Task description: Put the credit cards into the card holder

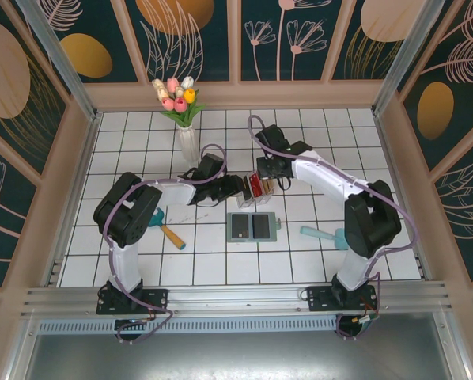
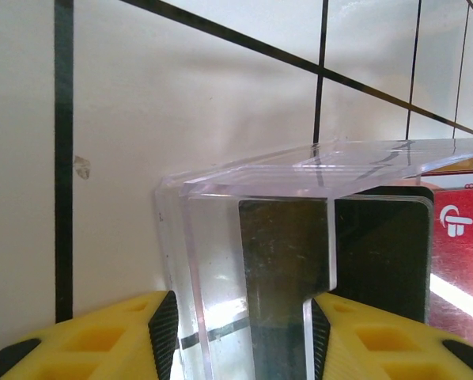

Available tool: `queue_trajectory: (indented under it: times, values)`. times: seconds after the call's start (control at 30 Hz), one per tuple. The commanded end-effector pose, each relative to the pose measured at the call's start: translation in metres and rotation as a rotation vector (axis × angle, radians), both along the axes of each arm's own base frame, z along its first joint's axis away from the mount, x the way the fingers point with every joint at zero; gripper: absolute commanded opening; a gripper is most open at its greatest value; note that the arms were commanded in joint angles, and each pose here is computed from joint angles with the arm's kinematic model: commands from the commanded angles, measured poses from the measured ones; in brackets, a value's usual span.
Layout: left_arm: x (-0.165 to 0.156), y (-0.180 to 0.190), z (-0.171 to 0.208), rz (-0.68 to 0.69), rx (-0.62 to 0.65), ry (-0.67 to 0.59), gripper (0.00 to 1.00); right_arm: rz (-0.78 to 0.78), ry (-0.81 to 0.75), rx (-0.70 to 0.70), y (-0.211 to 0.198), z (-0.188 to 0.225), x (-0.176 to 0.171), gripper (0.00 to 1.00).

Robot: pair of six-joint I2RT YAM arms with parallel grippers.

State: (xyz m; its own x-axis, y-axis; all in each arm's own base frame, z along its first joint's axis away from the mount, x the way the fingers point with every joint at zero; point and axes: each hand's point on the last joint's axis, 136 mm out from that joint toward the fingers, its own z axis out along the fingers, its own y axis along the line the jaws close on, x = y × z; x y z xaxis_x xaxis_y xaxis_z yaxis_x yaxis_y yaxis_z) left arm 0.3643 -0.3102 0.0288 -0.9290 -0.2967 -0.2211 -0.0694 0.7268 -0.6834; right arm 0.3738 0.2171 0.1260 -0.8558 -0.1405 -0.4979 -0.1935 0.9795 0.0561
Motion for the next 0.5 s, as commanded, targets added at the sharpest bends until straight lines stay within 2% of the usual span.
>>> queue_trajectory:
  times: [0.0, 0.23, 0.47]
  values:
    - [-0.014, 0.016, -0.008, 0.002, 0.053, 0.047, 0.49, -0.005, -0.012, 0.094, 0.003, 0.019, -0.005, 0.03]
    - [-0.012, 0.015, 0.004, 0.005, 0.031, 0.022, 0.5, -0.024, 0.011, 0.102, 0.001, 0.008, -0.005, 0.01]
    - [-0.009, 0.021, 0.038, 0.032, 0.021, -0.065, 0.58, 0.005, -0.044, 0.276, 0.015, 0.05, -0.013, 0.01]
